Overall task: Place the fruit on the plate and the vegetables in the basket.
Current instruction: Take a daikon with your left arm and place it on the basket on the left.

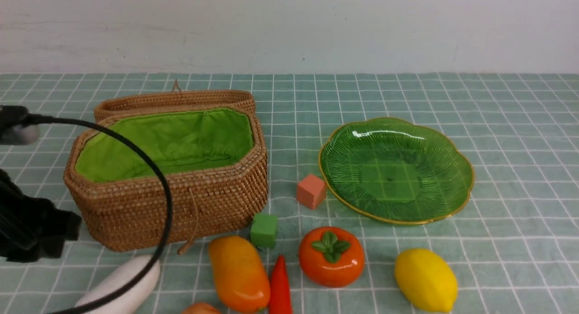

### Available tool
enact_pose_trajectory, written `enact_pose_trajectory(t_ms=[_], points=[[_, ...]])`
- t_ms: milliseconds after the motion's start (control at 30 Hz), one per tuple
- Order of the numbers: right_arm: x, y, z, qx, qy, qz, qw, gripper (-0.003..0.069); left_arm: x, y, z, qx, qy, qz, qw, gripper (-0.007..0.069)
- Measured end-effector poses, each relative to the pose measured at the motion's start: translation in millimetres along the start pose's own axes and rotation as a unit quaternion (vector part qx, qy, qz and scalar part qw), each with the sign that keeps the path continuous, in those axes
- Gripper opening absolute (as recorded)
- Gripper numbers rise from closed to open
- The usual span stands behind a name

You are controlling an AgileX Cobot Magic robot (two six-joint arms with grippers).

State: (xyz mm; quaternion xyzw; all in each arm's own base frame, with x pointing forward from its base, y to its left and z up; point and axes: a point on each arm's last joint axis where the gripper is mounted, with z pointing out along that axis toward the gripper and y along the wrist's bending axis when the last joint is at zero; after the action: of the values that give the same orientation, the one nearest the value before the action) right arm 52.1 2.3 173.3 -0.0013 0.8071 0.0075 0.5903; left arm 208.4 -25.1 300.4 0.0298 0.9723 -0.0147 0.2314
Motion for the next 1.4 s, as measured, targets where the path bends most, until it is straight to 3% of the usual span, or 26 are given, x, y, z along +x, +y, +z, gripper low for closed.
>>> enact_pose_trajectory(t_ms=[200, 300, 567, 700, 767, 967, 1200, 1333, 1400], points=[[0.0, 0.0, 0.0, 0.000, 0.000, -0.001, 1.000, 0.0240, -4.4, -8.2, 28.3, 0.041, -0.012, 0.069, 0.997, 0.0629], [0.0, 0.0, 0.0, 0.000, 0.000, -0.001, 1.000, 0.0240, 4.0, -12.1, 58.2, 0.064, 0.020, 0.105, 0.992, 0.0665], [0.0, 0.0, 0.0, 0.000, 0.000, -0.001, 1.000, 0.0240, 8.5, -13.1, 118.8, 0.071, 0.089, 0.121, 0.986, 0.0636], [0.0, 0.0, 0.0, 0.000, 0.000, -0.001, 1.000, 0.0240, 12.6, -12.8, 144.6, 0.071, 0.123, 0.117, 0.983, 0.0556], [0.0, 0.0, 0.0, 0.000, 0.000, -0.001, 1.000, 0.0240, 14.4, -13.0, 146.8, 0.073, 0.135, 0.117, 0.981, 0.0519], [0.0, -0.1, 0.0, 0.000, 0.000, -0.001, 1.000, 0.0240, 15.0, -13.8, 120.1, 0.085, 0.164, 0.134, 0.974, 0.0521], [0.0, -0.1, 0.0, 0.000, 0.000, -0.001, 1.000, 0.0240, -3.6, -8.0, 49.4, 0.062, 0.106, 0.265, 0.956, 0.0521], [0.0, -0.1, 0.0, 0.000, 0.000, -0.001, 1.000, 0.0240, -31.4, -2.1, 4.2, -0.003, -0.015, 0.325, 0.945, 0.0521], [0.0, -0.1, 0.0, 0.000, 0.000, -0.001, 1.000, 0.0240, -60.4, -2.8, -18.9, -0.041, -0.129, 0.329, 0.935, 0.0521]])
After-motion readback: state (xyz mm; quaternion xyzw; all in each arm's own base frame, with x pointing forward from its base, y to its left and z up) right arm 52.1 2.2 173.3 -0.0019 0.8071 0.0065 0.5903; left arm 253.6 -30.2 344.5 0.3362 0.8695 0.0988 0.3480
